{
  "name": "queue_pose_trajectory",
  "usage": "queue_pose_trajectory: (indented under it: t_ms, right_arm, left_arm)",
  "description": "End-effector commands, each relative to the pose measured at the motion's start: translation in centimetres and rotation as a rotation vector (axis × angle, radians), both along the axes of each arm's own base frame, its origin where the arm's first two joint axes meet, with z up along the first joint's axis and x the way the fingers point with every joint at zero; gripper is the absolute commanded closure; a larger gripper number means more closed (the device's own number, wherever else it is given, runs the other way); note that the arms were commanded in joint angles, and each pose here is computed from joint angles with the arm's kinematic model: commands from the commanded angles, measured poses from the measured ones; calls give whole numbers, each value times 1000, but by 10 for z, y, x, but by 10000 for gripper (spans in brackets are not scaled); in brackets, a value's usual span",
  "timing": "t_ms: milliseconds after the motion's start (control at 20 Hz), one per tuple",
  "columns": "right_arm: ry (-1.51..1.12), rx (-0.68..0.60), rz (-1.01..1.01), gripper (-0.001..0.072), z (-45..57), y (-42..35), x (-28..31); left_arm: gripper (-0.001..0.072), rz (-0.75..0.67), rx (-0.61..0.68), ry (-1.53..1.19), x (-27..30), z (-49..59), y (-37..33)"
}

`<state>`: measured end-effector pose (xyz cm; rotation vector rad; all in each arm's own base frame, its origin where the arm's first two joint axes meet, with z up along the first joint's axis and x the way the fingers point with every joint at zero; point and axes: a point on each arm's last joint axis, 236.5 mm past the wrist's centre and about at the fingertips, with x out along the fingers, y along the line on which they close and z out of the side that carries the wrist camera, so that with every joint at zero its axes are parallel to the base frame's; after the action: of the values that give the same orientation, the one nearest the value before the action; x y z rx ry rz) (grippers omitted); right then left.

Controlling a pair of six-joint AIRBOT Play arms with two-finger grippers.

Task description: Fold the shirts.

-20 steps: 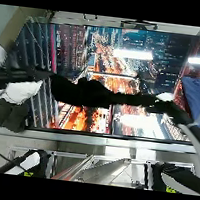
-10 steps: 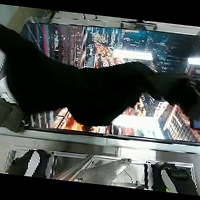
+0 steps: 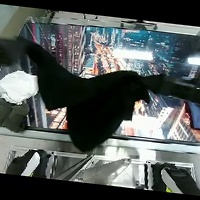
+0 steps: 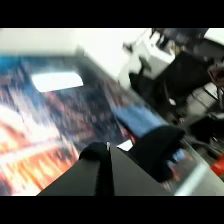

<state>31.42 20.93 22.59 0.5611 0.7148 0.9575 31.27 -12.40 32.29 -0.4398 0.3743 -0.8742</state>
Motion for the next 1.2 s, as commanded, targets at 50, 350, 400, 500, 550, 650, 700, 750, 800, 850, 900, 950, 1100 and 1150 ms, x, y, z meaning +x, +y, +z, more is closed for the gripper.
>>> queue_pose_trajectory:
  t_ms: [50, 350, 400, 500, 550, 650, 700, 750, 800, 850, 900, 950, 1100, 1150]
  right_arm:
    - [353, -64, 25, 690, -151, 11, 53]
    - [532, 0, -3, 466, -256, -8, 106]
    - [519, 21, 11, 466, -243, -17, 108]
    - [485, 51, 8, 488, -216, -41, 109]
    - [472, 43, 1, 488, -208, -53, 107]
    - [489, -45, 4, 487, -207, -71, 90]
    - [519, -108, 16, 487, -213, -75, 74]
    - [546, -156, 29, 487, -221, -74, 57]
    - [566, -194, 49, 484, -230, -67, 37]
    - [576, -222, 64, 469, -241, -59, 20]
    - [585, -256, 69, 325, -256, -51, 5]
    - [596, -289, 61, 138, -272, -44, -5]
    - [623, -342, 46, 39, -304, -32, -16]
    - [633, -349, 50, 39, -309, -28, -19]
  left_arm:
    - [680, -65, 104, 496, 51, -212, -26]
    - [681, -145, 61, 737, 110, -323, -23]
    - [682, -164, 56, 731, 118, -319, -18]
    - [681, -169, 49, 711, 131, -308, -10]
    - [681, -163, 52, 692, 137, -302, -6]
    - [681, -152, 61, 652, 147, -291, -2]
    - [681, -150, 65, 638, 150, -287, -1]
    - [681, -150, 67, 631, 151, -284, -1]
    - [681, -150, 66, 630, 151, -284, -1]
    - [681, -149, 69, 632, 151, -285, -1]
    - [681, -149, 70, 631, 151, -286, -1]
    - [681, -149, 67, 631, 152, -285, -1]
    - [681, -149, 68, 631, 152, -285, -1]
    - [680, -149, 68, 631, 151, -285, -1]
